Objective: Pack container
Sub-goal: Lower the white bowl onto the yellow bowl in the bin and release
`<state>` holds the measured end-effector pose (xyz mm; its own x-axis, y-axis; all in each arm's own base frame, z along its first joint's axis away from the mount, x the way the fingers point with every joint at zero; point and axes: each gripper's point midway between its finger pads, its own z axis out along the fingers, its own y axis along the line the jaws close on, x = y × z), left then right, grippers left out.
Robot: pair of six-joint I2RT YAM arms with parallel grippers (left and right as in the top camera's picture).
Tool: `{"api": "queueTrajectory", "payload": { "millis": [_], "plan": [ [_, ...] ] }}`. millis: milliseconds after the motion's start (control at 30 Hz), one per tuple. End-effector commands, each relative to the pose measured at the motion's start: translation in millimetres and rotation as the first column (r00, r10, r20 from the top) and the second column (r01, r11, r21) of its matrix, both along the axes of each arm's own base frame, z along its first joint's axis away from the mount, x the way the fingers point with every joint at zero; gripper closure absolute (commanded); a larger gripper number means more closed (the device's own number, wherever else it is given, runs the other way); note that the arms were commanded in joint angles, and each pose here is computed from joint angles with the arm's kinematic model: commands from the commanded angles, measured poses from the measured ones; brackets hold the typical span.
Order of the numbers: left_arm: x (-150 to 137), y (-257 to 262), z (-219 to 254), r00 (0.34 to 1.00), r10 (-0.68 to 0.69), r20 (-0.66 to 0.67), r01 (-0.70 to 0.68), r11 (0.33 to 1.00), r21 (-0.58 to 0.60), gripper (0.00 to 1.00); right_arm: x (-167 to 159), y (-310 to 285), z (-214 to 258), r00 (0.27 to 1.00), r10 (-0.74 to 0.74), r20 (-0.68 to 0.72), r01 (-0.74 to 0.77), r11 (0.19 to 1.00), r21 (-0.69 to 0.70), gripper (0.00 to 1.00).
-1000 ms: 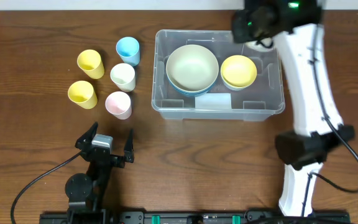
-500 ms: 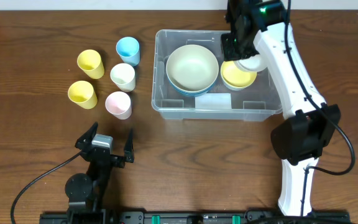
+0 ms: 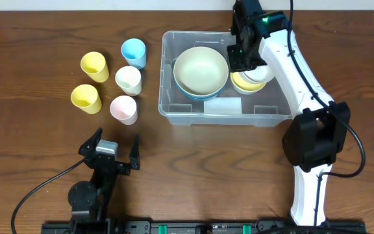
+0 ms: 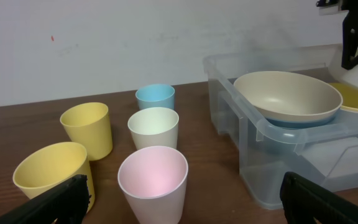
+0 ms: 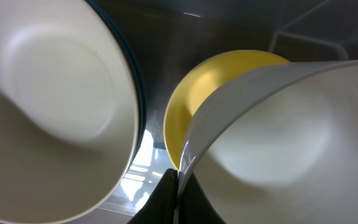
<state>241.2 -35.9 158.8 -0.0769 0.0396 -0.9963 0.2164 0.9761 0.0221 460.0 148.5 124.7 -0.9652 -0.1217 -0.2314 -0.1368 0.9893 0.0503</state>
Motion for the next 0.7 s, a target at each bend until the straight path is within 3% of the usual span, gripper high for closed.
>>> {"api": "queueTrajectory", "payload": {
  "millis": [0, 233, 367, 467, 667],
  "plan": [
    [-0.4, 0.1, -15.8, 0.999, -0.001, -0.046, 0.001, 1.000, -0.002, 0.02, -3.9, 9.9, -3.4, 1.000, 0.006, -0.011, -0.006, 1.000, 0.008, 0.94],
    [-0.4, 0.1, -15.8, 0.999, -0.001, -0.046, 0.001, 1.000, -0.002, 0.02, -5.1, 9.5, -6.8, 1.000, 0.006, -0.018, -0.005, 1.000, 0.005, 0.70],
    [-0.4, 0.1, -15.8, 0.999, -0.001, -0.046, 0.001, 1.000, -0.002, 0.02, -4.6, 9.3, -6.7, 1.000, 0.005, -0.016, -0.005, 1.000, 0.005, 0.64],
    [-0.4, 0.1, -15.8, 0.999, -0.001, -0.046, 0.001, 1.000, -0.002, 0.02, -4.1, 9.8, -6.6, 1.000, 0.005, -0.014, -0.005, 1.000, 0.006, 0.64],
    [-0.4, 0.1, -15.8, 0.999, -0.001, -0.046, 0.001, 1.000, -0.002, 0.02, -5.1, 9.5, -7.9, 1.000, -0.005, -0.020, 0.005, 1.000, 0.007, 0.75]
  ]
}}
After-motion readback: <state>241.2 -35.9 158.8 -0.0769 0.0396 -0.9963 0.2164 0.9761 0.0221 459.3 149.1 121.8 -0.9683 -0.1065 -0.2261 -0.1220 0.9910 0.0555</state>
